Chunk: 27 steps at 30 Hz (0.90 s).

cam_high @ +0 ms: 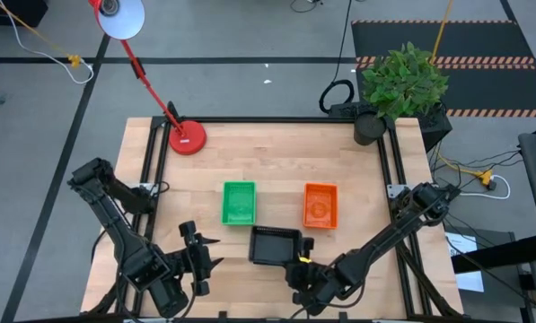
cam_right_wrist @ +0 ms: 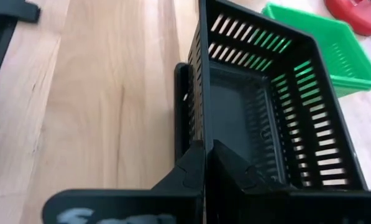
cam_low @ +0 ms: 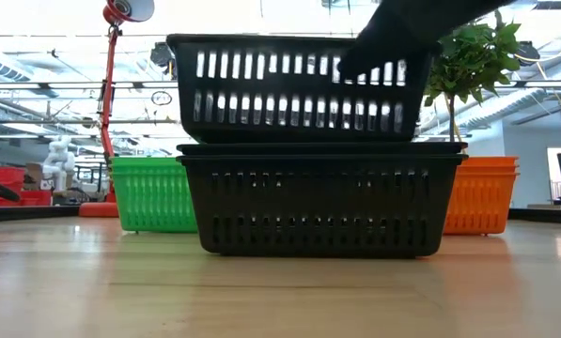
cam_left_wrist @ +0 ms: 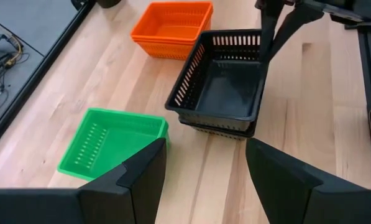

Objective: Stack baskets by color
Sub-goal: Stack the left black bin on top of the right black bin

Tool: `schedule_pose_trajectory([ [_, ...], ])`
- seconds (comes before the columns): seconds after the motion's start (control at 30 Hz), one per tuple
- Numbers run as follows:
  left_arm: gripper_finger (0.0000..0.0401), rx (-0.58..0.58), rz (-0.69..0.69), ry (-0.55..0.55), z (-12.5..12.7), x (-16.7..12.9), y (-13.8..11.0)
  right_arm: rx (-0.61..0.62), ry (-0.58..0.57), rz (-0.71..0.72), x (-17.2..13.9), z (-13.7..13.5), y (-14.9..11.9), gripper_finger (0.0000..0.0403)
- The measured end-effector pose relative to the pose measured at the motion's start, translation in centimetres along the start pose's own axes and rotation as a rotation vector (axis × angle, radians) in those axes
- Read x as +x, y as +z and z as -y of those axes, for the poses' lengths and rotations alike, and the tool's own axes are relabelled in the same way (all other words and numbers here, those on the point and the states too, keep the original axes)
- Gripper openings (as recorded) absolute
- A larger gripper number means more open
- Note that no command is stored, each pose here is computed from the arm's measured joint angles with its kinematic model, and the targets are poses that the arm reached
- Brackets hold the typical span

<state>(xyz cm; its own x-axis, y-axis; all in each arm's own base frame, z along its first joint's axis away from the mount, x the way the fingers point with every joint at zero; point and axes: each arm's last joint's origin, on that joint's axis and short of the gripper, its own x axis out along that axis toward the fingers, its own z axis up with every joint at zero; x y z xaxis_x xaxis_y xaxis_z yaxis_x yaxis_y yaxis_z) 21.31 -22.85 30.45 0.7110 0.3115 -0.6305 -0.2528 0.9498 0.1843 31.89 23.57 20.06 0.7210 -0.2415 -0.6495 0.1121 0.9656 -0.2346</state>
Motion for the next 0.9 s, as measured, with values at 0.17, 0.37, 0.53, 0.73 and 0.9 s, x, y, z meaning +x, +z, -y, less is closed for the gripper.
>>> schedule_pose_trajectory([
  [0.17,0.0223,0.0,-0.001,0.0,0.0,0.0,0.0,0.011,0.013,-0.027,0.0,0.0,-0.2,0.0006],
  [0.37,0.0223,0.0,-0.002,-0.001,0.0,0.0,0.0,0.011,0.012,-0.028,0.0,0.0,-0.3,0.0006],
  [0.53,0.0223,0.0,-0.002,-0.002,0.0,0.0,0.0,0.005,0.008,-0.035,0.5,0.1,-1.3,0.0007],
  [0.73,0.0223,0.0,-0.002,-0.002,0.0,0.0,0.0,0.002,0.008,-0.036,0.6,0.1,-1.6,0.0031],
  [0.9,0.0223,0.0,-0.002,-0.002,0.0,0.0,0.0,0.001,0.006,-0.037,0.6,0.1,-1.6,0.0078],
])
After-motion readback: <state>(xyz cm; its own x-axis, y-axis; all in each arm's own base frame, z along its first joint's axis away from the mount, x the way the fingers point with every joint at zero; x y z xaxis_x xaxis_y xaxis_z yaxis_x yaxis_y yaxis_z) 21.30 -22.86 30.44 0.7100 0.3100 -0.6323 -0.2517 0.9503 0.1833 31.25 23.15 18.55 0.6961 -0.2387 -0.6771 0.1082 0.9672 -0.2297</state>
